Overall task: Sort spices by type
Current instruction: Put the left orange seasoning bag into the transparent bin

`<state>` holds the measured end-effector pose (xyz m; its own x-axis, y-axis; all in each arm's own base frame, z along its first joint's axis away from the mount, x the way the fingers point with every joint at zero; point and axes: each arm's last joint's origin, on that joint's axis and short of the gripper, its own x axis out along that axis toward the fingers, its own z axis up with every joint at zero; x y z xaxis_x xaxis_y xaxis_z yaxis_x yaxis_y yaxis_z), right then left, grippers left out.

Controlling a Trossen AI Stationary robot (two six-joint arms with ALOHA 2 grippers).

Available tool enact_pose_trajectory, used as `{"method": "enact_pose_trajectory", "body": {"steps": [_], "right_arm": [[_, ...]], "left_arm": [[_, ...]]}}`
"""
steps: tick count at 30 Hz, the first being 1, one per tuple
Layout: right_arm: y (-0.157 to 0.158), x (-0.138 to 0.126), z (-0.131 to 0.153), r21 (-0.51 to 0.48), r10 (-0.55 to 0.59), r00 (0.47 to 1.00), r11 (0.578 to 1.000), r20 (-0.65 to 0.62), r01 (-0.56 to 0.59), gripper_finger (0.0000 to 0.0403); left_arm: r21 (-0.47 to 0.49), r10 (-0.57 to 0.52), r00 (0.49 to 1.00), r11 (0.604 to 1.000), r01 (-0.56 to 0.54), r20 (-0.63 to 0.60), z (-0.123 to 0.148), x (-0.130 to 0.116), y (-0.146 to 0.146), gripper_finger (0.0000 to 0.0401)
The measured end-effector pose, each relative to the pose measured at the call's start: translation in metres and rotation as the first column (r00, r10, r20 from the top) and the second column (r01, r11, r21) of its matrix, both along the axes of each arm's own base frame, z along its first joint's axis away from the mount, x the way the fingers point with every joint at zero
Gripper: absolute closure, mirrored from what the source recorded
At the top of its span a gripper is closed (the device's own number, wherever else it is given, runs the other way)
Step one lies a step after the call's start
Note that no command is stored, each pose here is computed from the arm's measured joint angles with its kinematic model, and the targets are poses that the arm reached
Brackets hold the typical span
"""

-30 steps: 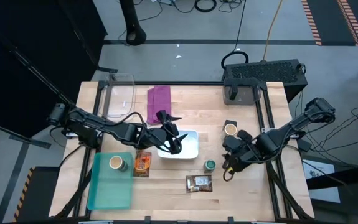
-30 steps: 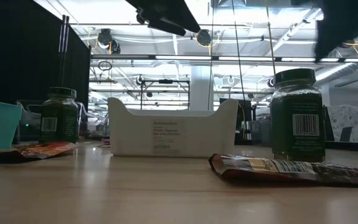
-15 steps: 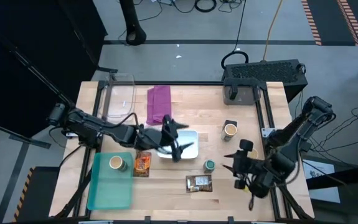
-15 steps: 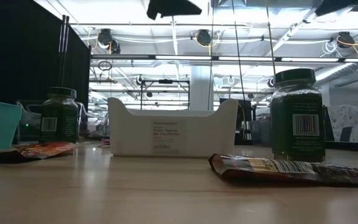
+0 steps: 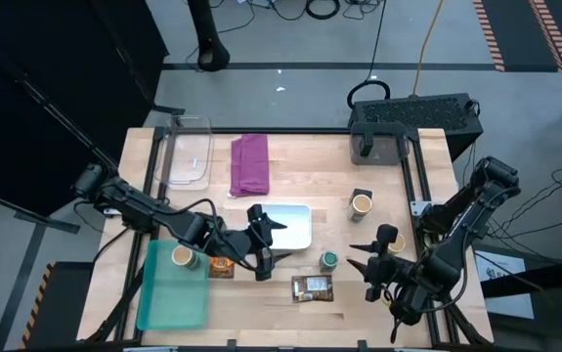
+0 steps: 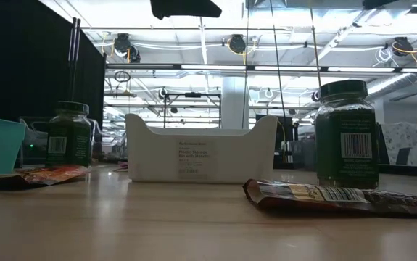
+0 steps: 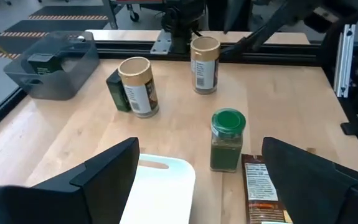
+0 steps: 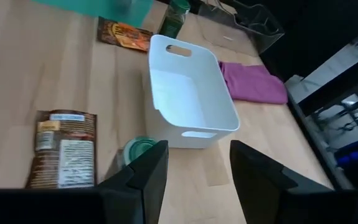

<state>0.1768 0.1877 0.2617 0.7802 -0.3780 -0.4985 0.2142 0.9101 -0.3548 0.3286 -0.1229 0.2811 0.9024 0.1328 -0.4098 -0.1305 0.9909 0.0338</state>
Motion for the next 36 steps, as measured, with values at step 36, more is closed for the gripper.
{"method": "enact_pose_trajectory", "body": {"steps": [36], "right_arm": [[-0.072, 0.013, 0.037, -0.097, -0.14, 0.99, 0.986, -0.011, 0.138, 0.0248]], "left_arm": [[-0.463, 0.009, 0.757, 0.786, -0.409, -0.654, 0.029, -0.042, -0.025, 0.0057]]}}
